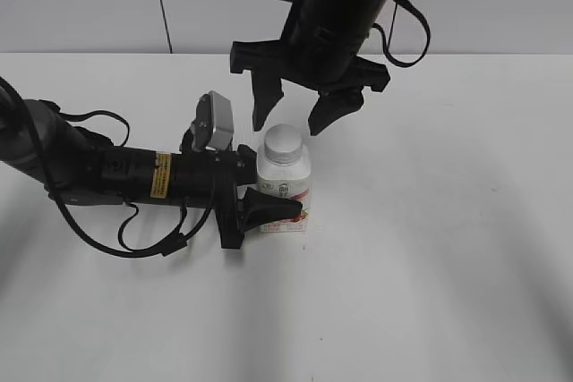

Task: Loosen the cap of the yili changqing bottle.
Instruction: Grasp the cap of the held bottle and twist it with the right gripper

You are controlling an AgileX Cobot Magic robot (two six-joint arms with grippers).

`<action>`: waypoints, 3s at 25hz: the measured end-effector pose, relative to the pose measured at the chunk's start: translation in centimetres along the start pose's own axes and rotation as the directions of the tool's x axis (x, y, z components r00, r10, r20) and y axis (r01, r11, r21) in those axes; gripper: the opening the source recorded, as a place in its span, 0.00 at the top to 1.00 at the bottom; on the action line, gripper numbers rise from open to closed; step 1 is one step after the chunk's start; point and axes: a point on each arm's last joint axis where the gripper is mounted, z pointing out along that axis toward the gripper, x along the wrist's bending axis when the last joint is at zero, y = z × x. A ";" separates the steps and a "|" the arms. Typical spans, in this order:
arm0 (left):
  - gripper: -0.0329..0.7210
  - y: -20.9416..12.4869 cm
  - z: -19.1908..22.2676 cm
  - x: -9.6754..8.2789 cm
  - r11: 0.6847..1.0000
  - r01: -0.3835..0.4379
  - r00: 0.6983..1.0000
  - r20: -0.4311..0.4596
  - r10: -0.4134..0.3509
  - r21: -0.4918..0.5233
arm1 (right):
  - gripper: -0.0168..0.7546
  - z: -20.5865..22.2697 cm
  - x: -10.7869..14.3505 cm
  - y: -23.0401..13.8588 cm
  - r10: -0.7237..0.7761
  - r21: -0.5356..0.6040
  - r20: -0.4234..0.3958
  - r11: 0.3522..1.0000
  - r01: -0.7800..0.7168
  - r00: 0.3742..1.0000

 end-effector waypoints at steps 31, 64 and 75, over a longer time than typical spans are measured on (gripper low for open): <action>0.44 0.0 0.0 0.0 1.000 0.003 1.000 -0.001 -0.003 -0.002 | 0.28 2.9 -0.5 0.2 0.046 0.042 0.007 0.998 -0.046 0.999; 0.44 0.0 0.0 0.0 1.000 0.002 1.000 0.001 -0.002 0.001 | 0.46 2.9 -0.6 0.0 -0.717 0.062 -0.036 0.694 0.717 0.696; 0.44 0.0 0.0 -0.1 1.000 -0.004 1.000 0.009 0.004 0.000 | 0.47 2.9 -0.7 0.0 -0.940 0.044 -0.059 0.334 0.941 0.336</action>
